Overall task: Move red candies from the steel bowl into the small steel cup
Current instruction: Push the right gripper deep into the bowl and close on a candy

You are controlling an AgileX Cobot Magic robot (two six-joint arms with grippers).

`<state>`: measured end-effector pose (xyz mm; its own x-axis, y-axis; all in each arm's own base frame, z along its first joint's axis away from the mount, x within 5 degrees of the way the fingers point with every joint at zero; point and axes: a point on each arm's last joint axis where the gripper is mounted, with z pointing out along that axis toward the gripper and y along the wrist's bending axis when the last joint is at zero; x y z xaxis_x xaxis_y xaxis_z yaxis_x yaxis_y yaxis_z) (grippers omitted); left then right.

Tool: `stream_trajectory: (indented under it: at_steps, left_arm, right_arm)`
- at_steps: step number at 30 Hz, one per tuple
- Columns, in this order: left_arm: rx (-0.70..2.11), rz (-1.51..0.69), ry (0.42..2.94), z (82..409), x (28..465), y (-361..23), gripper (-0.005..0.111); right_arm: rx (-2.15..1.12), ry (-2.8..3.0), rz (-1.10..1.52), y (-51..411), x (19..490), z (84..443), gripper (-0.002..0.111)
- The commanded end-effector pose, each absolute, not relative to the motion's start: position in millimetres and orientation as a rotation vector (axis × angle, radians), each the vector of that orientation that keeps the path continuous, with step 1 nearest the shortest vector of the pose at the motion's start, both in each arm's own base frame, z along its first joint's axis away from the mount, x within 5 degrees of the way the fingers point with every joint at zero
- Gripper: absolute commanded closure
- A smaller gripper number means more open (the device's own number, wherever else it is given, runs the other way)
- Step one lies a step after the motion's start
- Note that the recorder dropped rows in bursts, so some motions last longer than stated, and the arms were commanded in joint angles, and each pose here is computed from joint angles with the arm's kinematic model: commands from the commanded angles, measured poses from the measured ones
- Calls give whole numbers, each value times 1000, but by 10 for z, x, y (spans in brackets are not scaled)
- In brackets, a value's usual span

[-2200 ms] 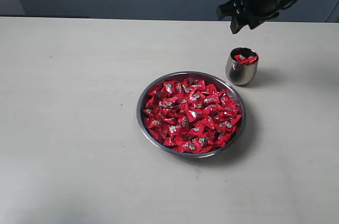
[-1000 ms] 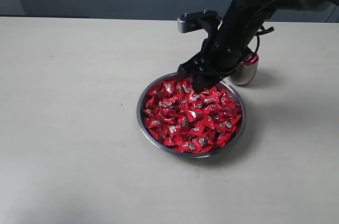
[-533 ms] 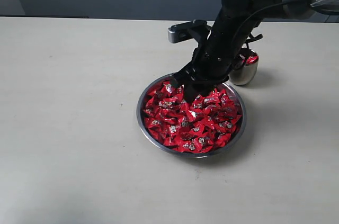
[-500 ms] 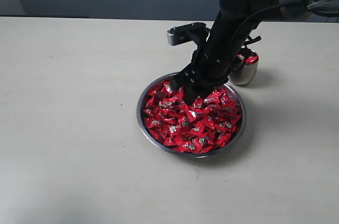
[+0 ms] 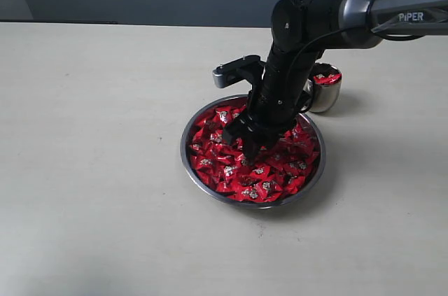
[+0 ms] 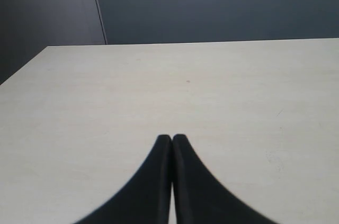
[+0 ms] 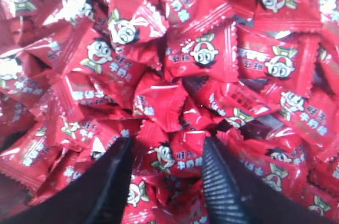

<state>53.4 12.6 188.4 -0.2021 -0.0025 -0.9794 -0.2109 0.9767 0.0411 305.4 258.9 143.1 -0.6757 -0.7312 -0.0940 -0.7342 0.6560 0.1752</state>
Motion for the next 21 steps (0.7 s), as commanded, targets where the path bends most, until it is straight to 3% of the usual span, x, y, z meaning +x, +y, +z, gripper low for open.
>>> stream_trajectory:
  at_steps: [1,21]
  left_arm:
    - [-150,189,1765,1875,533,123,106]
    - [-150,189,1765,1875,533,123,106]
  right_arm:
    - [-1285,2826,279,2568,3066,1422,66]
    - [-1248,2842,334,2598,3054,1413,66]
